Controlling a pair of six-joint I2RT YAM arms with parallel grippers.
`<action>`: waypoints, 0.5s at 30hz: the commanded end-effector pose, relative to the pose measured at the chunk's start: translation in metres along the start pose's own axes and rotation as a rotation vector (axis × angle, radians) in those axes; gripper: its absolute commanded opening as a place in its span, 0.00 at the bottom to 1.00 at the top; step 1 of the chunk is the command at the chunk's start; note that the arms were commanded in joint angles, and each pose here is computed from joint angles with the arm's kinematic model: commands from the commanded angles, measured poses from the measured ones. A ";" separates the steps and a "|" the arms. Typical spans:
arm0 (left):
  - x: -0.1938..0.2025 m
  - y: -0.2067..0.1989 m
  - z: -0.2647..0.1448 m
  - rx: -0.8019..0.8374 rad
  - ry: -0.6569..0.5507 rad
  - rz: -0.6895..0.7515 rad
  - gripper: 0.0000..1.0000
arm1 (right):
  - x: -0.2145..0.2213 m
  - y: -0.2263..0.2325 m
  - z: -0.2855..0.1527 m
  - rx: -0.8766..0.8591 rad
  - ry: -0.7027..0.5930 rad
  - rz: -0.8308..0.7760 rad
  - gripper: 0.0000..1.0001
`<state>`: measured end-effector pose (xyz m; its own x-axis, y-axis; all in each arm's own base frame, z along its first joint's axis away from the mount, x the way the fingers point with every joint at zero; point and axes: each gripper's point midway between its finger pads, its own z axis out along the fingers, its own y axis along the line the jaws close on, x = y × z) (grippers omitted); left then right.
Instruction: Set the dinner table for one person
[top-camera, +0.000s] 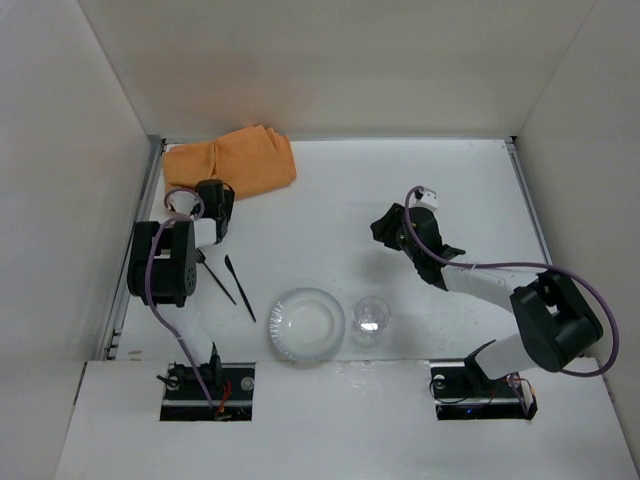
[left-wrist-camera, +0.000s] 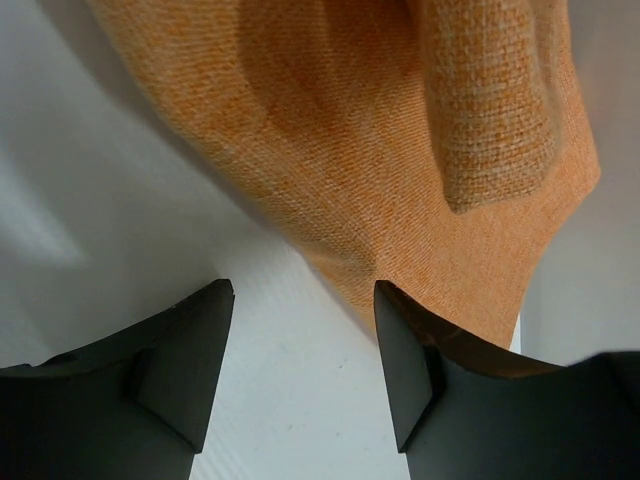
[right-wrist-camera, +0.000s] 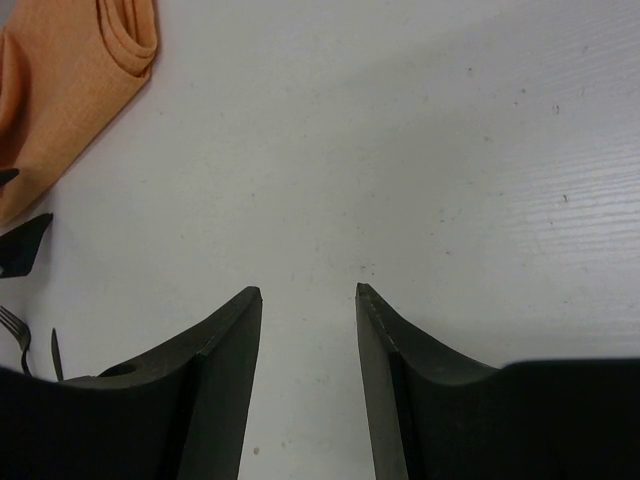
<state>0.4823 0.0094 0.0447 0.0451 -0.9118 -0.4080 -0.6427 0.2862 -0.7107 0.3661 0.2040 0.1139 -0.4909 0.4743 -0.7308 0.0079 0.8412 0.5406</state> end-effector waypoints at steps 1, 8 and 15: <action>0.014 -0.007 0.009 -0.004 0.012 0.016 0.55 | -0.015 0.028 0.003 -0.074 -0.038 -0.004 0.48; 0.061 -0.049 0.029 0.090 0.083 0.075 0.31 | -0.018 0.030 -0.001 -0.077 -0.054 -0.009 0.48; 0.162 -0.087 0.006 0.236 0.283 0.205 0.10 | -0.022 0.025 -0.004 -0.068 -0.071 -0.003 0.48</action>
<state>0.5526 -0.0835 0.0326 -0.1153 -0.8954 -0.4302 -0.5387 0.4202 -0.7302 0.3644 0.2112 0.1156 -0.4981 0.4604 -0.7348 -0.0140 0.8430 0.5377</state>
